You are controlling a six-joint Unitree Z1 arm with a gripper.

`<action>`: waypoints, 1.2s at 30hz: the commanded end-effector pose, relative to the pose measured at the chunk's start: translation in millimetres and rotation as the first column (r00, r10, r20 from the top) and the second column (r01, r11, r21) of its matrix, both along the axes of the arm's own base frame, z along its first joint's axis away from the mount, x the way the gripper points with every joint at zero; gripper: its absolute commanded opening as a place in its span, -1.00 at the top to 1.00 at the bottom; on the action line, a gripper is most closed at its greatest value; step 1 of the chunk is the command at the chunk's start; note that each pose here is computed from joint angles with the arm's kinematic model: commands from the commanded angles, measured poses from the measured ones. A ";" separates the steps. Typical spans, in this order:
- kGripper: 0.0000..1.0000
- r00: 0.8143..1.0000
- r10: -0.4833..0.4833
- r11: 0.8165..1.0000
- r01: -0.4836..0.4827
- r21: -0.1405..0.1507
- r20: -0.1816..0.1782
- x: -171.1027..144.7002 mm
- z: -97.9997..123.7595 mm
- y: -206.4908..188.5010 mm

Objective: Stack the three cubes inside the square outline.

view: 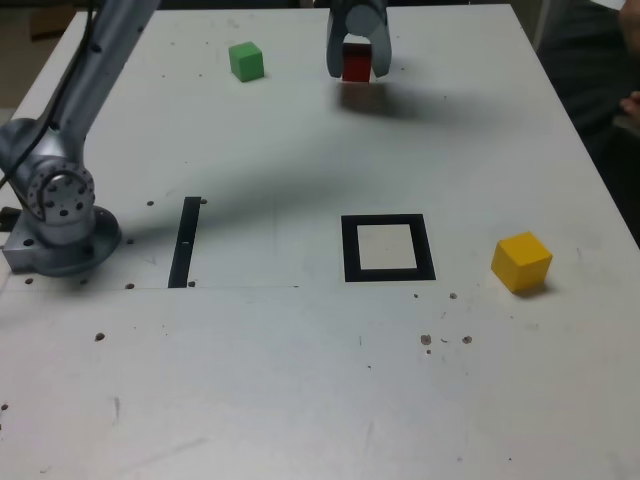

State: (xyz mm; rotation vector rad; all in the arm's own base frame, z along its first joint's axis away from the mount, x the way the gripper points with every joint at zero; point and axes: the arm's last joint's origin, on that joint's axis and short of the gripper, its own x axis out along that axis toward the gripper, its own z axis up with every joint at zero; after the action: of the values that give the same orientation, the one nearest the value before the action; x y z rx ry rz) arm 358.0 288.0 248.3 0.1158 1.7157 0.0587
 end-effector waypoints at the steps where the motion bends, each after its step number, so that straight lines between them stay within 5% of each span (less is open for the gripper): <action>1: 0.35 1.000 0.001 1.000 -0.001 -0.004 0.008 -2.8 10.1 -12.0; 8: 0.35 1.000 -0.004 1.000 0.004 -0.020 0.016 -9.5 25.6 -57.9; 26: 0.35 0.993 -0.025 0.999 0.029 -0.038 0.113 -43.9 46.8 -179.1; 36: 0.35 0.995 0.015 0.998 -0.009 -0.062 0.103 -54.4 39.7 -232.0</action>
State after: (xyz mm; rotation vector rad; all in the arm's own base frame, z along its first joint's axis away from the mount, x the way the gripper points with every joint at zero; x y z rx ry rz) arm 306.4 61.1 285.8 0.0549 1.6246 0.0185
